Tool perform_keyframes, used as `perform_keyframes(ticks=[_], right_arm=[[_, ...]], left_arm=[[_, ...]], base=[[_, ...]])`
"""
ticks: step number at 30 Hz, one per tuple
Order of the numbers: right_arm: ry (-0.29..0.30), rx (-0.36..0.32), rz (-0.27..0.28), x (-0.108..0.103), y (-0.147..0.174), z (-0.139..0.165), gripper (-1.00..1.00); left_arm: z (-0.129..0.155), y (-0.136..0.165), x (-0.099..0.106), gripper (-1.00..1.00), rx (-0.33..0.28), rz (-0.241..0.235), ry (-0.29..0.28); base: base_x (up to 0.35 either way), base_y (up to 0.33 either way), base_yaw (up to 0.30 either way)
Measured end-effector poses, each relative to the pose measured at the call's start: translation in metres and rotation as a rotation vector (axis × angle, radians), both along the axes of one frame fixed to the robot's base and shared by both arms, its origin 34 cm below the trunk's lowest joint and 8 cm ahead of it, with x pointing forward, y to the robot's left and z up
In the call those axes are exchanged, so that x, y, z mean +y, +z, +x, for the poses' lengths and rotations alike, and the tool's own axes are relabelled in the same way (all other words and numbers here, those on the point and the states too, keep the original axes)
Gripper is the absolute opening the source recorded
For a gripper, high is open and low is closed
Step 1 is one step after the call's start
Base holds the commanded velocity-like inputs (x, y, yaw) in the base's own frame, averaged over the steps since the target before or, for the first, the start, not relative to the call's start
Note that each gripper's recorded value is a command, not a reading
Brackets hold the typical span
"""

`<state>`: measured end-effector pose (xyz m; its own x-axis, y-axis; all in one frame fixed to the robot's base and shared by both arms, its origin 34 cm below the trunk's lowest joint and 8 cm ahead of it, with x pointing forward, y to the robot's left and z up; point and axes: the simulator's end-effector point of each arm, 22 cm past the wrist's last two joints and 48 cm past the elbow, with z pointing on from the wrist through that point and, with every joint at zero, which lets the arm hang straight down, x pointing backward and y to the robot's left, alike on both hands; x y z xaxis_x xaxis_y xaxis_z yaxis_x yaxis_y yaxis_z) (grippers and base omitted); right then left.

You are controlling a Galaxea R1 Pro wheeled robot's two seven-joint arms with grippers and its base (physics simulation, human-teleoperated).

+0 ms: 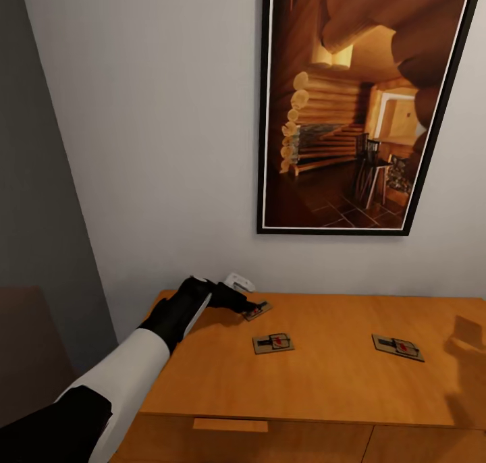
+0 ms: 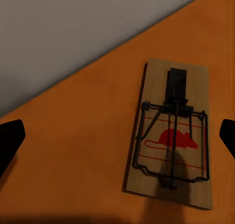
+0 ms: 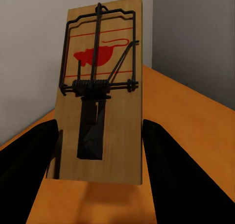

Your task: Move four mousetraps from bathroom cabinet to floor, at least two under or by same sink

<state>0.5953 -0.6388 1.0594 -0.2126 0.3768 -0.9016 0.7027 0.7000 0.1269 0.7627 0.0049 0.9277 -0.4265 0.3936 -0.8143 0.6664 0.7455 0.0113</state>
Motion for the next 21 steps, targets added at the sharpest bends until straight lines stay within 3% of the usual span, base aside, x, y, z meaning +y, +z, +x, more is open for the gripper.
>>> perform_keyframes(ticks=[5, 9, 12, 21], right_arm=[[0.000, 0.000, 0.000, 0.000, 0.000, 0.000, -1.00], [0.000, 0.000, 0.000, 0.000, 0.000, 0.000, -1.00], [0.000, 0.000, 0.000, 0.000, 0.000, 0.000, -1.00], [0.000, 0.000, 0.000, 0.000, 0.000, 0.000, -1.00]], left_arm=[[-0.008, -0.001, -0.018, 1.00, -0.005, 0.017, -0.037], [-0.018, -0.008, -0.033, 1.00, -0.021, 0.075, -0.094], [-0.022, -0.006, -0.040, 1.00, -0.036, 0.092, -0.117], [-0.022, -0.005, -0.040, 1.00, -0.047, 0.104, -0.125]], base=[[0.000, 0.000, 0.000], [0.000, 0.000, 0.000], [0.000, 0.000, 0.000], [0.000, 0.000, 0.000]])
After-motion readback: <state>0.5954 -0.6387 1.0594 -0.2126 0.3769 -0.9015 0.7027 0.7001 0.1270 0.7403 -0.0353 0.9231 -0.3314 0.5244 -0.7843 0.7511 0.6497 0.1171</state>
